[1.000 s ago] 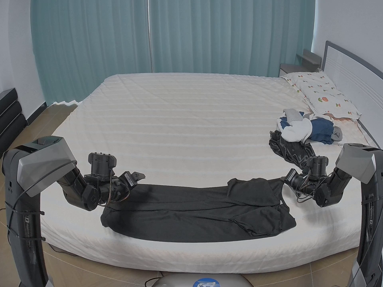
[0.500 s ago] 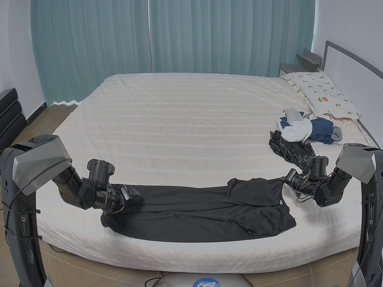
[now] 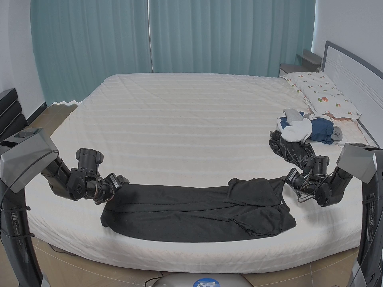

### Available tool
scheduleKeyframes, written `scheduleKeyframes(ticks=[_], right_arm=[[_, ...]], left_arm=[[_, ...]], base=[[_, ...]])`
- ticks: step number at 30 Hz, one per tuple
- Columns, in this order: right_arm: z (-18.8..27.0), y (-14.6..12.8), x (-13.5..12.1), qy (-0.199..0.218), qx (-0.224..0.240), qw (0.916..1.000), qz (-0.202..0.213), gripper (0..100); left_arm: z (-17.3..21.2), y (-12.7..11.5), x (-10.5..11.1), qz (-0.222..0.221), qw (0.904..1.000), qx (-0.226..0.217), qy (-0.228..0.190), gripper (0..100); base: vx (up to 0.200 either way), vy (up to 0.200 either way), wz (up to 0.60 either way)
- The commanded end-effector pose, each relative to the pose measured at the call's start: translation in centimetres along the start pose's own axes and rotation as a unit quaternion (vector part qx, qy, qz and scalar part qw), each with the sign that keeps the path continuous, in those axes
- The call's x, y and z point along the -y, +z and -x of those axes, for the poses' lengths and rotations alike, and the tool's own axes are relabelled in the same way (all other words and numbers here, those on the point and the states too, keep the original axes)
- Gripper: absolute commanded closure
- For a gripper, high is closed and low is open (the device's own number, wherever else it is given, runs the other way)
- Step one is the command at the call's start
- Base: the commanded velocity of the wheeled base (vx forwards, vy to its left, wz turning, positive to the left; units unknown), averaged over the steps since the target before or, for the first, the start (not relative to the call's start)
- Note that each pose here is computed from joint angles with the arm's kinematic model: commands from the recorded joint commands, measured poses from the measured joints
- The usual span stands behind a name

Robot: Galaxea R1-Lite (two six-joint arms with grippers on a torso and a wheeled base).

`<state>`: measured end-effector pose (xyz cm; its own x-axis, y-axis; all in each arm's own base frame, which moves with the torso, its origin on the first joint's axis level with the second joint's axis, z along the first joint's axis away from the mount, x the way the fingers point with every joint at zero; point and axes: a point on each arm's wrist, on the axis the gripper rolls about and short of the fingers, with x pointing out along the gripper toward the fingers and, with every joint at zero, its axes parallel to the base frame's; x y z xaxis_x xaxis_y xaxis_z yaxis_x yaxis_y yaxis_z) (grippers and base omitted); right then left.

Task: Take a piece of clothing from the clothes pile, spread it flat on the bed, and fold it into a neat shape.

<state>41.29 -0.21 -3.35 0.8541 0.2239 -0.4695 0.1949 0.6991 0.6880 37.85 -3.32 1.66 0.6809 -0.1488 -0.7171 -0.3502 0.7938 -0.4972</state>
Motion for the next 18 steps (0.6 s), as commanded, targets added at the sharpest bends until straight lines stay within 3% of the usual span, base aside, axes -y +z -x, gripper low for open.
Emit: scheduleKeyframes(ticks=[1, 5, 6, 18], right_arm=[[0.9, 0.2, -0.5, 0.002, 0.002, 1.0, 0.004, 100], [0.9, -0.3, -0.3, -0.004, -0.009, 0.9999, 0.012, 100], [0.7, -0.4, -0.3, -0.003, -0.01, 0.9998, 0.016, 0], [2.0, 1.3, 0.1, -0.001, 0.017, 0.9998, 0.013, 0]], left_arm=[[0.4, 1.1, 0.2, 0.008, 0.9998, 0.018, -0.007, 0], [0.1, 1.7, 0.0, 0.012, 0.9996, 0.025, -0.009, 0], [-0.1, 1.8, -0.1, 0.013, 0.9996, 0.024, -0.01, 0], [-1.6, 2.9, -1.6, 0.05, 0.9983, 0.029, -0.001, 0]], base=[[0.0, 0.0, 0.0], [0.0, 0.0, 0.0], [0.0, 0.0, 0.0], [0.0, 0.0, 0.0]])
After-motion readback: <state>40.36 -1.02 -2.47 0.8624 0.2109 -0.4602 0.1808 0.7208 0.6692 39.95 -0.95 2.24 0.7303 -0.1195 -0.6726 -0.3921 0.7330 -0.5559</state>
